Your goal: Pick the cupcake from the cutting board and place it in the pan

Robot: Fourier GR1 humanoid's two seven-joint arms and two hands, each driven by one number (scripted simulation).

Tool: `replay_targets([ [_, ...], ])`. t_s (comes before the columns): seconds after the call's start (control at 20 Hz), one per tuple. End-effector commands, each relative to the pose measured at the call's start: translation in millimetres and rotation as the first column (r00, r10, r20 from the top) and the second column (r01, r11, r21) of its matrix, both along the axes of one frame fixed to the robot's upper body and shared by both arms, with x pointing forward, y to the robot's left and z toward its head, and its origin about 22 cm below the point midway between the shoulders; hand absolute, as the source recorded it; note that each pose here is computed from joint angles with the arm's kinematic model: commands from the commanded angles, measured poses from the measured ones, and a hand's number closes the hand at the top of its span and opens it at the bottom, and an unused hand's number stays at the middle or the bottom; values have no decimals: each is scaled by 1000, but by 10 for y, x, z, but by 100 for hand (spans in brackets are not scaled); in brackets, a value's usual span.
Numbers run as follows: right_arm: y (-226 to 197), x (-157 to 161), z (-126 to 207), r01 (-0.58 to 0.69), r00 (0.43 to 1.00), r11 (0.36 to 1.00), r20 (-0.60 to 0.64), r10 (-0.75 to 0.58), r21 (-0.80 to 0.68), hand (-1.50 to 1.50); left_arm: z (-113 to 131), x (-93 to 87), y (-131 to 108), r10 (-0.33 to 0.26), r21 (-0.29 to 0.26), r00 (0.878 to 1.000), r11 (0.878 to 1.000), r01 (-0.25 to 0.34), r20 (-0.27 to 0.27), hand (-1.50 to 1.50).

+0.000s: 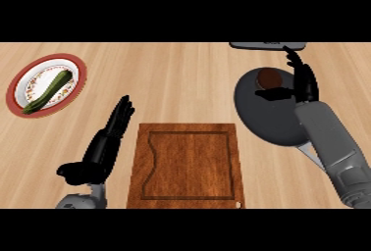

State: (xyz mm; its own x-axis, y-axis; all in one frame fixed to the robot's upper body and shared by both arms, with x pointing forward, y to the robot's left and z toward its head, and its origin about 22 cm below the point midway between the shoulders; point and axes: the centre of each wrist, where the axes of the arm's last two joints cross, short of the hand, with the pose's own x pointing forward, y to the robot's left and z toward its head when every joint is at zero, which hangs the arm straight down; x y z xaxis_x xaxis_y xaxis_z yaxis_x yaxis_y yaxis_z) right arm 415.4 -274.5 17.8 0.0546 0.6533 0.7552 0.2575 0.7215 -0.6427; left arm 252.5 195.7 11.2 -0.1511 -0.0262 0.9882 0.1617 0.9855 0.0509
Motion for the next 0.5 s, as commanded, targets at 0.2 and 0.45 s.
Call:
replay_targets([
  [0.2, -310, 28, 141, 0, 990, 963, 137, -38, 269, -150, -24, 11, -88, 24, -4, 1000, 1000, -24, -2, 0],
  [0.45, -778, -292, -124, -92, 987, 911, 160, 29, 401, -150, 57, 14, 20, 36, -2, 999, 999, -36, -18, 0],
])
